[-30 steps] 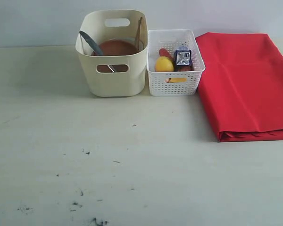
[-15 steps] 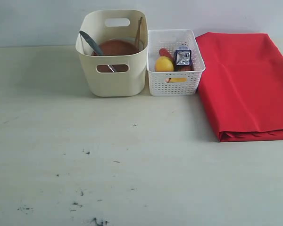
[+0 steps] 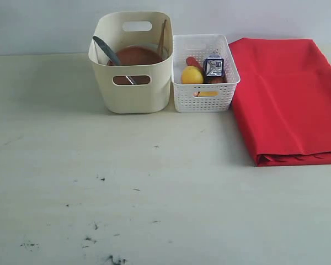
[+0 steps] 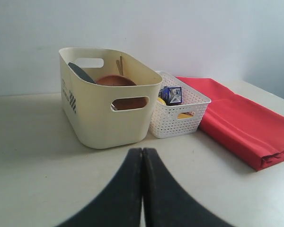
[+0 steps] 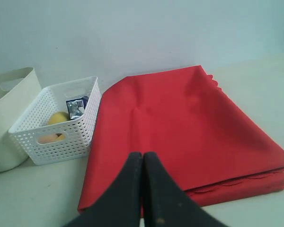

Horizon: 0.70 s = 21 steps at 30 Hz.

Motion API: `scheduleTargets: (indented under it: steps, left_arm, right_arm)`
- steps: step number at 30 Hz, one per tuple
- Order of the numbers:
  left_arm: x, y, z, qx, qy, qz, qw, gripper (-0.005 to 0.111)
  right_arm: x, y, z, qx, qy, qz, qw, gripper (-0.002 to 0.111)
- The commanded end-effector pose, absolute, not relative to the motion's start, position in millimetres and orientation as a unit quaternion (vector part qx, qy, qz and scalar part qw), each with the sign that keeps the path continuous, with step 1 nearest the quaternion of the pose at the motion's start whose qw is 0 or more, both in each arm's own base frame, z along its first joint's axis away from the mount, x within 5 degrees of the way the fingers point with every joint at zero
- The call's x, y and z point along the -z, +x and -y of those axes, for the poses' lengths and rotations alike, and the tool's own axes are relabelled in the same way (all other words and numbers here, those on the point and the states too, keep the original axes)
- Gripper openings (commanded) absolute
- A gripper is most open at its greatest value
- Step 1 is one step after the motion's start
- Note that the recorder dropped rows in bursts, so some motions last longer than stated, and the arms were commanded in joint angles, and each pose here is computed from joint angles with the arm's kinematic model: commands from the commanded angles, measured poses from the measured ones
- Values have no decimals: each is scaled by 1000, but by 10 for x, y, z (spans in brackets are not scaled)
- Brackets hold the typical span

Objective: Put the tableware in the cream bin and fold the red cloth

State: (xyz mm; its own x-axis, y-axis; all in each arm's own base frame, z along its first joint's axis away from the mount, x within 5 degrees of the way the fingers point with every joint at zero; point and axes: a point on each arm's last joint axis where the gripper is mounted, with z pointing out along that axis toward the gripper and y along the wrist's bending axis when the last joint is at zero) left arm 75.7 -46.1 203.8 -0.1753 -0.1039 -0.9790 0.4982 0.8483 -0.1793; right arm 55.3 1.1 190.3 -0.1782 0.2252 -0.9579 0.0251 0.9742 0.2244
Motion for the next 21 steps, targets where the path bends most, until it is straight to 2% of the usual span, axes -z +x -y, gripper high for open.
scheduleTargets:
  steps: [1, 11, 15, 21]
  left_arm:
    - [-2034, 755, 460, 239, 135, -728, 628, 0]
    - [-2034, 755, 460, 239, 136, -728, 628, 0]
    - [-2101, 720, 399, 181, 178, -691, 677, 0]
    - [-2226, 632, 141, 82, 87, -644, 755, 0]
  right_arm:
    - [-1895, 551, -8, -75, 79, -762, 639, 0]
    - [-1895, 551, -8, -75, 79, -762, 639, 0]
    - [-1895, 551, -8, -75, 79, -762, 639, 0]
    - [-1895, 551, -8, -74, 78, -762, 639, 0]
